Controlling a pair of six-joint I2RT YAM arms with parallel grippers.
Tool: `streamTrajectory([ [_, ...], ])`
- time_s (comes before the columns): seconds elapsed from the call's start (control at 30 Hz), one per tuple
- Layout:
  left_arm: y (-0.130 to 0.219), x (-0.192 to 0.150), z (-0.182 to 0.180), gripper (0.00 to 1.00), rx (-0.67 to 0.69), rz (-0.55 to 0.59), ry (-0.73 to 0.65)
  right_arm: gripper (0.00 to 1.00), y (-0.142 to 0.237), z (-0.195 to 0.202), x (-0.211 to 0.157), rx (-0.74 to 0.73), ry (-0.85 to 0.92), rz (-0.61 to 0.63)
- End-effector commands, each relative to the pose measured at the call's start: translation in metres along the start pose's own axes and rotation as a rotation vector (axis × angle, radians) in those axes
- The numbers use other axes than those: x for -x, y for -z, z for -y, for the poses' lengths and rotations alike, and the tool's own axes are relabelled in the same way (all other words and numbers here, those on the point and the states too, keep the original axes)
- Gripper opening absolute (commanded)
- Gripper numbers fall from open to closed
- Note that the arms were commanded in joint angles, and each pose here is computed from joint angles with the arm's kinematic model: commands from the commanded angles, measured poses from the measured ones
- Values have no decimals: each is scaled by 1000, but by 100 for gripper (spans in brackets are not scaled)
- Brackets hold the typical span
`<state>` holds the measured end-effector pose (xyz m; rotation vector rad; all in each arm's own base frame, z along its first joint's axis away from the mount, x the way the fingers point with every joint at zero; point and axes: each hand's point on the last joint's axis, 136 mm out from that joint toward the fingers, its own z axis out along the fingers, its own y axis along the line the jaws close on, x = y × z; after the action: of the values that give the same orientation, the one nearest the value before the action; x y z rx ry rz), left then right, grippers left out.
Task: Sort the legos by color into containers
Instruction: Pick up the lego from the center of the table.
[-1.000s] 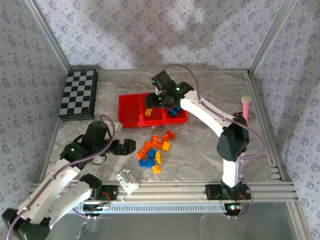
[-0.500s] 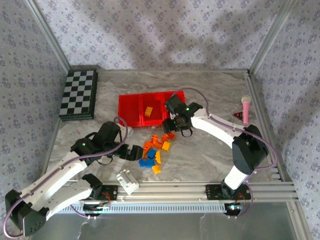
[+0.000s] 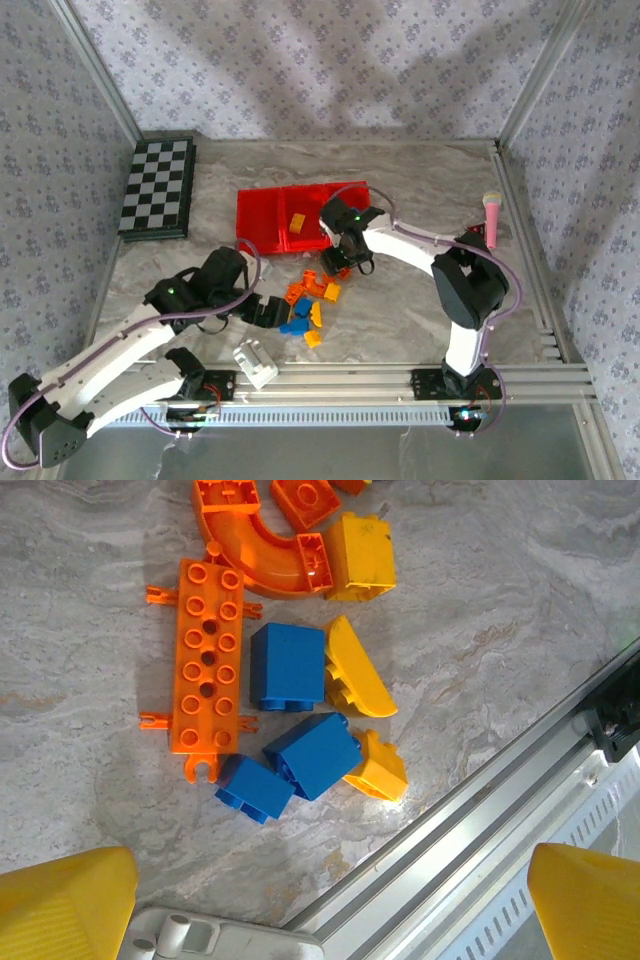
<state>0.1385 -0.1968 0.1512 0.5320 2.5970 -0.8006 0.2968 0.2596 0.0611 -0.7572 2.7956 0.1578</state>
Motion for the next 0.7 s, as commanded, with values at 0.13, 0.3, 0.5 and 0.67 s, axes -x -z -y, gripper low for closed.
streamTrajectory([
  [0.13, 7, 8, 1, 100, 16, 46, -16, 68, -8, 5, -6, -46, 47, -54],
  [0.3, 9, 11, -2, 100, 32, 67, -13, 66, -14, 5, -11, -53, 52, -72],
  [0.5, 12, 12, -1, 100, 25, 85, -18, 63, -20, 5, -20, -49, 50, -105],
  [0.67, 12, 12, -1, 100, 26, 86, -17, 61, -25, 4, -24, -43, 44, -129],
])
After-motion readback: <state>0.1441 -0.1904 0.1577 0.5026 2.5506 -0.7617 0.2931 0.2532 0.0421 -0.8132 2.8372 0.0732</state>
